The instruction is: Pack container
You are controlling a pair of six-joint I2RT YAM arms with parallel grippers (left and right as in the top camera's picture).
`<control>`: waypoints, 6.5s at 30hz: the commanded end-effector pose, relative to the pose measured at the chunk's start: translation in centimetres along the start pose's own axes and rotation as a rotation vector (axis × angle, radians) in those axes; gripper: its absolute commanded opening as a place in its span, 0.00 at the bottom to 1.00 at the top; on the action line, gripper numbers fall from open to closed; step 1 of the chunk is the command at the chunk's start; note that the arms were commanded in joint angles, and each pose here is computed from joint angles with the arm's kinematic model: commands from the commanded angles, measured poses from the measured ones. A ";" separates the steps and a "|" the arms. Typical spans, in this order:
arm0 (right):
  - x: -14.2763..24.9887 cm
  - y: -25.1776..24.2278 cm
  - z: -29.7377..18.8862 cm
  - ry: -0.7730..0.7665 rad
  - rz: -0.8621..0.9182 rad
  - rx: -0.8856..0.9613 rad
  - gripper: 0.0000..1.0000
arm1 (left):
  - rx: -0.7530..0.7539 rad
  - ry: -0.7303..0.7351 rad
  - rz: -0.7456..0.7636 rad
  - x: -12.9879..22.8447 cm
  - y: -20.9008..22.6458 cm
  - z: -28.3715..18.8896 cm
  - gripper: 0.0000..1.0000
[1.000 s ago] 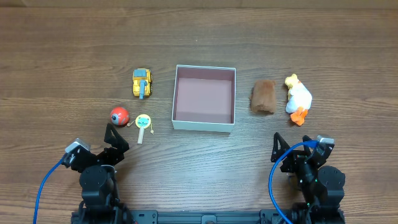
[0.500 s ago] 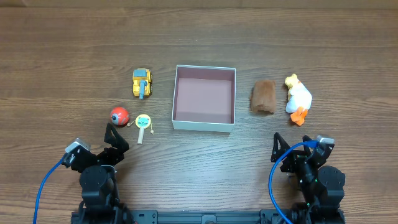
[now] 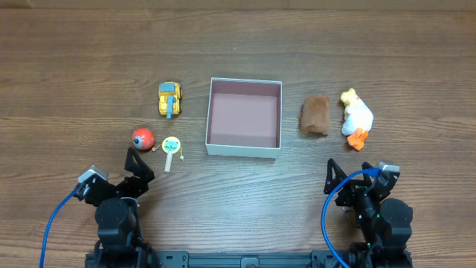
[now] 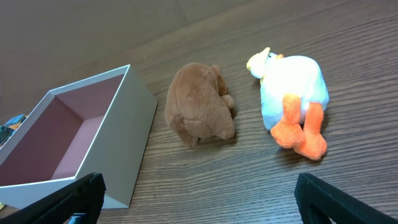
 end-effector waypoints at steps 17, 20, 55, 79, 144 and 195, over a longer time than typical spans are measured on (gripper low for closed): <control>0.1 -0.2 0.1 -0.007 -0.002 0.008 1.00 | -0.011 -0.005 0.007 0.3 0.1 0.1 1.00; 0.1 -0.2 0.1 -0.007 -0.002 0.008 1.00 | -0.011 -0.005 0.007 0.3 0.1 0.1 1.00; 0.1 -0.2 0.1 -0.007 -0.002 0.008 1.00 | -0.011 -0.005 0.007 0.3 0.1 0.1 1.00; 0.1 -0.2 0.1 -0.007 -0.002 0.008 1.00 | -0.011 -0.005 0.007 0.3 0.1 0.1 1.00; -3.2 4.3 -1.5 -0.098 -0.080 -0.265 1.00 | 0.313 -0.060 0.195 -3.1 -3.5 -1.5 1.00; -3.0 4.1 23.8 0.849 -0.051 0.398 0.84 | 0.160 0.745 0.339 -7.7 -9.7 10.7 1.00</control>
Point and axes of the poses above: each gripper's point midway between its finger pads, its own z axis out along the fingers, its own y axis along the line the jaws close on, x = y × z, the point moved 8 cm from there along -z, back along the fingers, and after that the axes turned 14 degrees about z, right-handed, at the moved point
